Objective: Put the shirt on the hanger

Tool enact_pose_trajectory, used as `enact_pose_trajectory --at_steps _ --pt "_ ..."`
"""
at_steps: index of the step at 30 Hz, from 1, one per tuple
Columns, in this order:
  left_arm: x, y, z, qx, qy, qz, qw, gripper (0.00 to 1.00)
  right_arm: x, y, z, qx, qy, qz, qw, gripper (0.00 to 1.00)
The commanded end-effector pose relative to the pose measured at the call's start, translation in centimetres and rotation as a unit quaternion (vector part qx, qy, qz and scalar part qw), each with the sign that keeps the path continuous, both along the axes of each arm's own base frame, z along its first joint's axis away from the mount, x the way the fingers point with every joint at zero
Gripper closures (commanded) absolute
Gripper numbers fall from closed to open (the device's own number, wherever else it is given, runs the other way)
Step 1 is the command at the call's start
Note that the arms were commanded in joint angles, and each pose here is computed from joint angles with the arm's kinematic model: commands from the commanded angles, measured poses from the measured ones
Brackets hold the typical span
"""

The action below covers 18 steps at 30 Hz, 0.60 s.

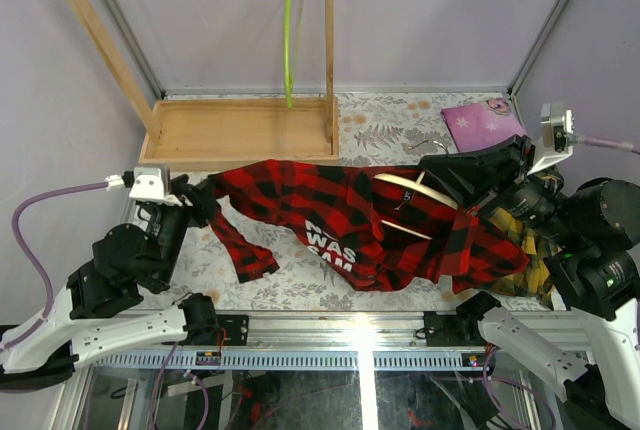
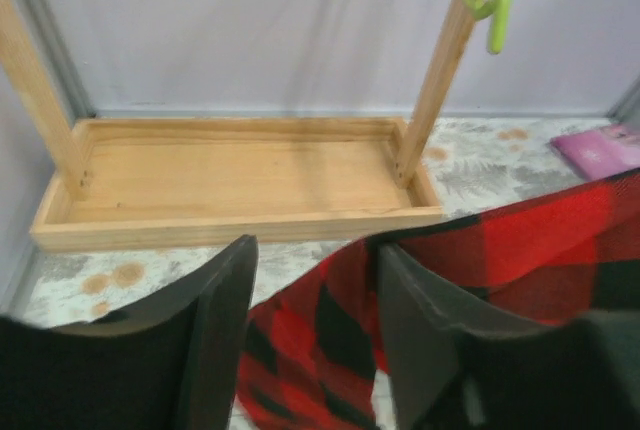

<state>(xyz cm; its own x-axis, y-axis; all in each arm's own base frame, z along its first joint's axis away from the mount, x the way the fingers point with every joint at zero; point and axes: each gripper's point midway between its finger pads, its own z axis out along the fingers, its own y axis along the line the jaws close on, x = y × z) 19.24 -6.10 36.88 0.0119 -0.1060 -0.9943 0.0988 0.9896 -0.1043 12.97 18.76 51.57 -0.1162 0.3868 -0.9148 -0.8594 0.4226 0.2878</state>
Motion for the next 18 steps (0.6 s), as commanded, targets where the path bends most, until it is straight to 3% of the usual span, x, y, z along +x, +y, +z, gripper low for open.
enact_pose_trajectory --at_steps 1,4,8,13,18 --pt "-1.1 -2.8 2.0 0.000 -0.034 -0.109 0.993 0.37 -1.0 -0.4 2.6 0.021 -0.048 0.003 0.999 1.00" --pt "-2.5 -5.0 3.8 -0.001 -0.071 -0.195 0.978 0.23 -0.6 0.0 1.9 0.005 -0.043 0.007 0.999 1.00" --pt "-4.4 -6.8 6.3 0.004 -0.109 -0.275 0.955 0.18 0.1 0.7 0.3 -0.019 -0.030 0.016 0.999 1.00" --pt "-6.4 -10.4 7.9 0.038 -0.115 -0.374 0.919 0.19 0.6 1.7 -1.4 -0.035 -0.015 0.038 0.999 1.00" --pt "-7.6 -15.6 7.0 0.096 -0.086 -0.465 0.876 0.29 0.3 2.6 -2.0 -0.039 -0.011 0.071 0.997 1.00"
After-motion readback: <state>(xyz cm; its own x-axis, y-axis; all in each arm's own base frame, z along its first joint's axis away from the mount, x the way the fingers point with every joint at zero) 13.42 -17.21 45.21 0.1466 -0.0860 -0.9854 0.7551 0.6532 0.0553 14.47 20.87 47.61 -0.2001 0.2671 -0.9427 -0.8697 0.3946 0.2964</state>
